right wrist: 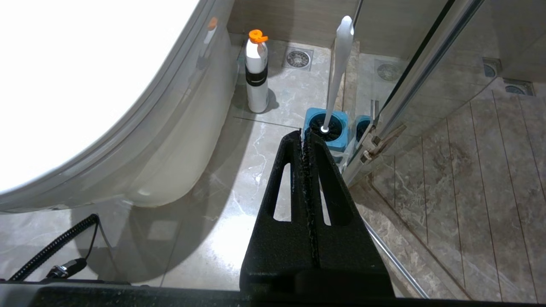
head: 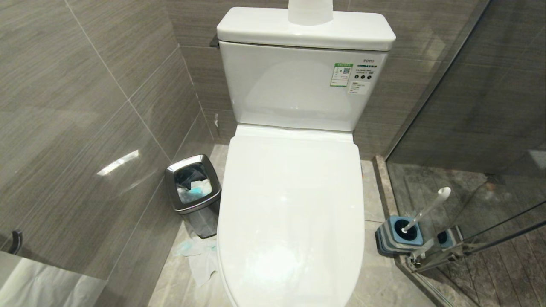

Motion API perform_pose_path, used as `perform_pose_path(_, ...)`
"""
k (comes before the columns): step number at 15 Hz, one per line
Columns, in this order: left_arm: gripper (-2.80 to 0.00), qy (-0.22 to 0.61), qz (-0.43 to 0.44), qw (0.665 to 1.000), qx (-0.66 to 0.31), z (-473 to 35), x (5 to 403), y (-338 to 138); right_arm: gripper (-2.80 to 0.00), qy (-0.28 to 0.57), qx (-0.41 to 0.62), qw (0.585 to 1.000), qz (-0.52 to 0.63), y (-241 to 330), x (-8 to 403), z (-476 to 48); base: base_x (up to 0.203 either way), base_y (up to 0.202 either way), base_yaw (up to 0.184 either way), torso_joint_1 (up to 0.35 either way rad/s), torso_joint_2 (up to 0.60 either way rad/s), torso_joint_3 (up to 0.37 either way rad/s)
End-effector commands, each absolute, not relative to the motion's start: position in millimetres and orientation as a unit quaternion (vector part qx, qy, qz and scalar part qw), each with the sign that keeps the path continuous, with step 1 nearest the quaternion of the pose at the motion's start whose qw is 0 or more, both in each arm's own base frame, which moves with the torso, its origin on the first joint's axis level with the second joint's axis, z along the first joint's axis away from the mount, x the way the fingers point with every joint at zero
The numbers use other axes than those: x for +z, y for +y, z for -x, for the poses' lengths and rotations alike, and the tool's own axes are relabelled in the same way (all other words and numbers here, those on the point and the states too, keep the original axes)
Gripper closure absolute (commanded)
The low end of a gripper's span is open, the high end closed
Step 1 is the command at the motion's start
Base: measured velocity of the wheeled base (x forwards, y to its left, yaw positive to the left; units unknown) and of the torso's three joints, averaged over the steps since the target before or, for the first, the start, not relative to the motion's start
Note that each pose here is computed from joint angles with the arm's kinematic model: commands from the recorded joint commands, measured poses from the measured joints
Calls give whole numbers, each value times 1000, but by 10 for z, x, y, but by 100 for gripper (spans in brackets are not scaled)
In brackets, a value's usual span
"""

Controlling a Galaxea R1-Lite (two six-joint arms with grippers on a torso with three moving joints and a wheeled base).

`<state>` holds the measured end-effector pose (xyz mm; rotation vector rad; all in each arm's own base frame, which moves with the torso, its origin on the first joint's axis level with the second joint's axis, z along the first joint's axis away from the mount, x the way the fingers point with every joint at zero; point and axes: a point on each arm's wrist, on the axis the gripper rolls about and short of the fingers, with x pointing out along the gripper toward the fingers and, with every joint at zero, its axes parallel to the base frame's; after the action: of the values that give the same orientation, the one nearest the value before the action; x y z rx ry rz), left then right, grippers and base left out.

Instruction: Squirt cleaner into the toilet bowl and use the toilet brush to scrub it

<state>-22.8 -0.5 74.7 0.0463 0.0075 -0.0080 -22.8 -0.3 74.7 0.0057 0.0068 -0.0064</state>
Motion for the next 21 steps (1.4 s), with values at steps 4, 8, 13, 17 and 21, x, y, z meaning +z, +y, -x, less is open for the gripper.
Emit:
perform_pose_path(4,0,5,-23,1000,-4,226,743,-5,0,5,-3,1000,-3,-3,743,227,0,0,0,0,0,0)
perform_pose_path(8,0,5,-24,1000,-4,226,743,-5,0,5,-3,1000,-3,-3,743,227,0,0,0,0,0,0)
perform_pose_path(13,0,5,-23,1000,-4,226,743,-5,0,5,-3,1000,-3,-3,743,227,0,0,0,0,0,0)
perform_pose_path(17,0,5,-23,1000,-4,226,743,-5,0,5,-3,1000,-3,-3,743,227,0,0,0,0,0,0)
perform_pose_path(21,0,5,-23,1000,-4,226,743,-5,0,5,-3,1000,-3,-3,743,227,0,0,0,0,0,0)
